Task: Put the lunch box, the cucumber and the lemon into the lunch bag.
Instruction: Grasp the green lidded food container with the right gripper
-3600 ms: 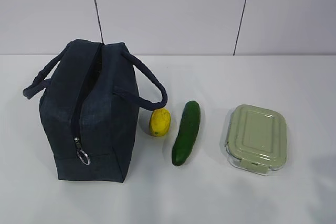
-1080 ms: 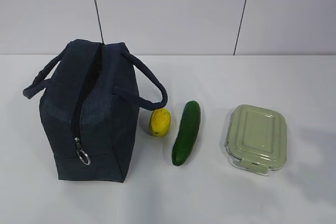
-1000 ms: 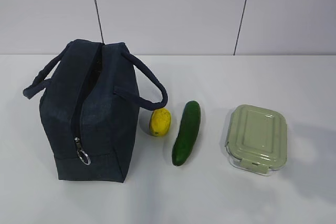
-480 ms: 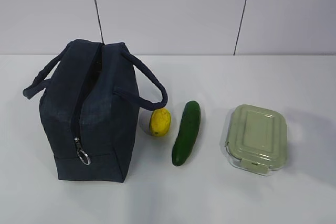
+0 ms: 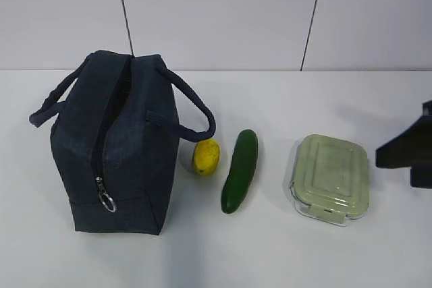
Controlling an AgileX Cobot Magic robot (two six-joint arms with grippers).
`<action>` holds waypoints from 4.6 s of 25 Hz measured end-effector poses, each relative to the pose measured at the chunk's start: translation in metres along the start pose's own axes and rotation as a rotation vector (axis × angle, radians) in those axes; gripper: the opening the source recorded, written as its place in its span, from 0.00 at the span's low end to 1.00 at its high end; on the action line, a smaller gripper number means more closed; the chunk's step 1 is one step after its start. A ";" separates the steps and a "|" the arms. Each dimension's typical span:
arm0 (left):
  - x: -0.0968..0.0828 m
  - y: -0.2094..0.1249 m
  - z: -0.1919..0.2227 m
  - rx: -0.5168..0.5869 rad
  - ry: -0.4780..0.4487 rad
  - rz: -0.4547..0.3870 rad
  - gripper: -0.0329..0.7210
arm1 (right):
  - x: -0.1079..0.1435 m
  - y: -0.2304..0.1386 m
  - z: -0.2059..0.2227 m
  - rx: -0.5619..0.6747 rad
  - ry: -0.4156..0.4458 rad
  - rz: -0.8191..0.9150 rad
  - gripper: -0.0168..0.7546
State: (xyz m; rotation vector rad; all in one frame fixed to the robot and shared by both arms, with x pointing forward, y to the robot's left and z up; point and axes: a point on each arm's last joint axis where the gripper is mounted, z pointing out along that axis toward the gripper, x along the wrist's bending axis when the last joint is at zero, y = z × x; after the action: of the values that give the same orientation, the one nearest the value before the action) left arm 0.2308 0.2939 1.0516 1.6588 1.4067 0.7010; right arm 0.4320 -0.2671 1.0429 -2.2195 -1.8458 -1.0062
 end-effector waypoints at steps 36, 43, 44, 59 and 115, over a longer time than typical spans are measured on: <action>0.000 0.001 0.000 -0.007 0.000 0.000 0.37 | -0.095 0.042 0.052 0.140 0.213 0.120 0.60; 0.000 0.001 0.000 -0.007 0.000 0.000 0.37 | -0.101 0.047 0.053 0.083 0.144 0.121 0.69; 0.000 0.001 0.000 -0.007 0.000 0.000 0.37 | -0.102 0.048 0.054 0.071 0.132 0.122 0.73; 0.000 0.002 0.001 0.003 0.001 -0.001 0.37 | -0.119 0.058 0.078 -0.005 0.162 0.166 0.74; 0.001 0.007 0.009 0.054 0.004 -0.007 0.37 | -0.142 0.061 0.148 0.025 0.406 0.146 0.74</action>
State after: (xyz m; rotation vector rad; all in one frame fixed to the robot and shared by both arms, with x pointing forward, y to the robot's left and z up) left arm 0.2418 0.2921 1.0528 1.6947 1.4445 0.6680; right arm 0.5427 -0.3360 0.8728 -1.9204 -1.4911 -1.2799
